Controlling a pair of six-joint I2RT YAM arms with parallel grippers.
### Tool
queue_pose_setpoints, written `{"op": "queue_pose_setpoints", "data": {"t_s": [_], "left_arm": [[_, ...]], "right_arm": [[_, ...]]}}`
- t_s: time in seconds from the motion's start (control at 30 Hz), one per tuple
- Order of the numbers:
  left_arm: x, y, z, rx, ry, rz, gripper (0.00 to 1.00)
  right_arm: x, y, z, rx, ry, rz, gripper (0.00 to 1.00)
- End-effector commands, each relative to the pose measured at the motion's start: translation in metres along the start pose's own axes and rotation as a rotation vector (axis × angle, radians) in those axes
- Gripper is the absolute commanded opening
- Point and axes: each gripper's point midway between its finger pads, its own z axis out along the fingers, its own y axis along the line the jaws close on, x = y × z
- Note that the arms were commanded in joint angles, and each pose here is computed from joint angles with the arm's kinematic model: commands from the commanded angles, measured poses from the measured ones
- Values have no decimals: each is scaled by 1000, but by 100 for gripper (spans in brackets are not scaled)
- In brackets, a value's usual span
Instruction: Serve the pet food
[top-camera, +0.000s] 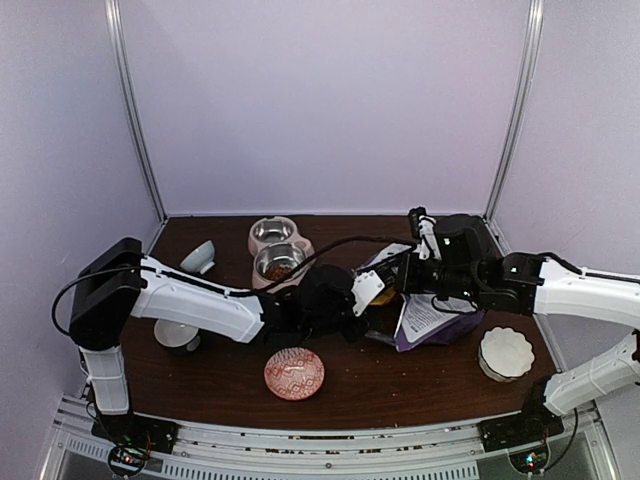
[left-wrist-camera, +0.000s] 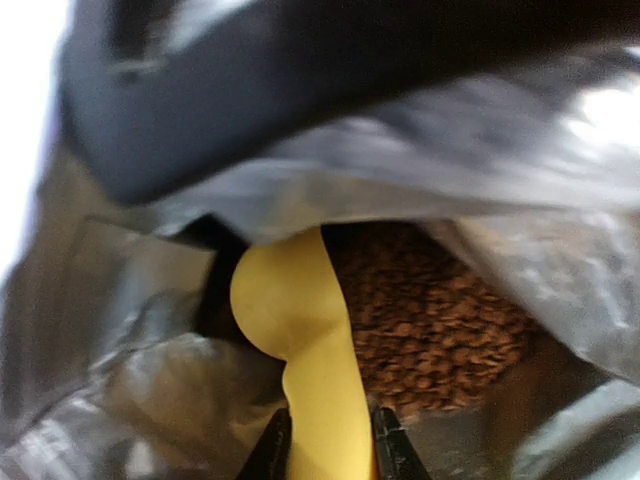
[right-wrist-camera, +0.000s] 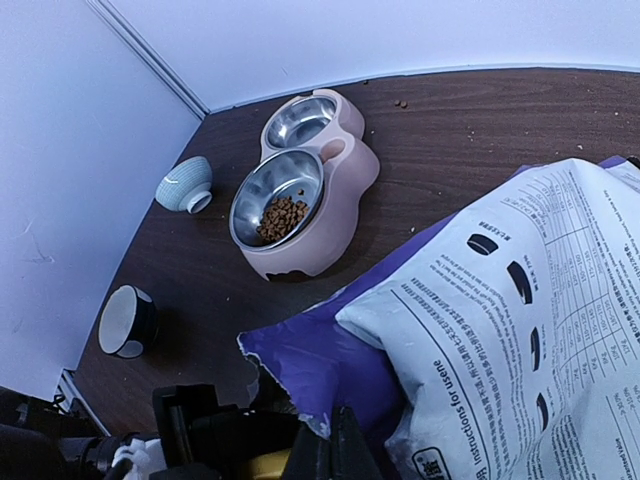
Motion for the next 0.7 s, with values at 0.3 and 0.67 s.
{"op": "queue_pose_setpoints", "data": {"t_s": [0.3, 0.67], "left_arm": [[35, 17, 22, -137, 205, 15, 0], [61, -61, 3, 349, 320, 65, 0]], "right_arm": [[-33, 18, -11, -93, -131, 65, 0], [-34, 16, -13, -86, -136, 54, 0]]}}
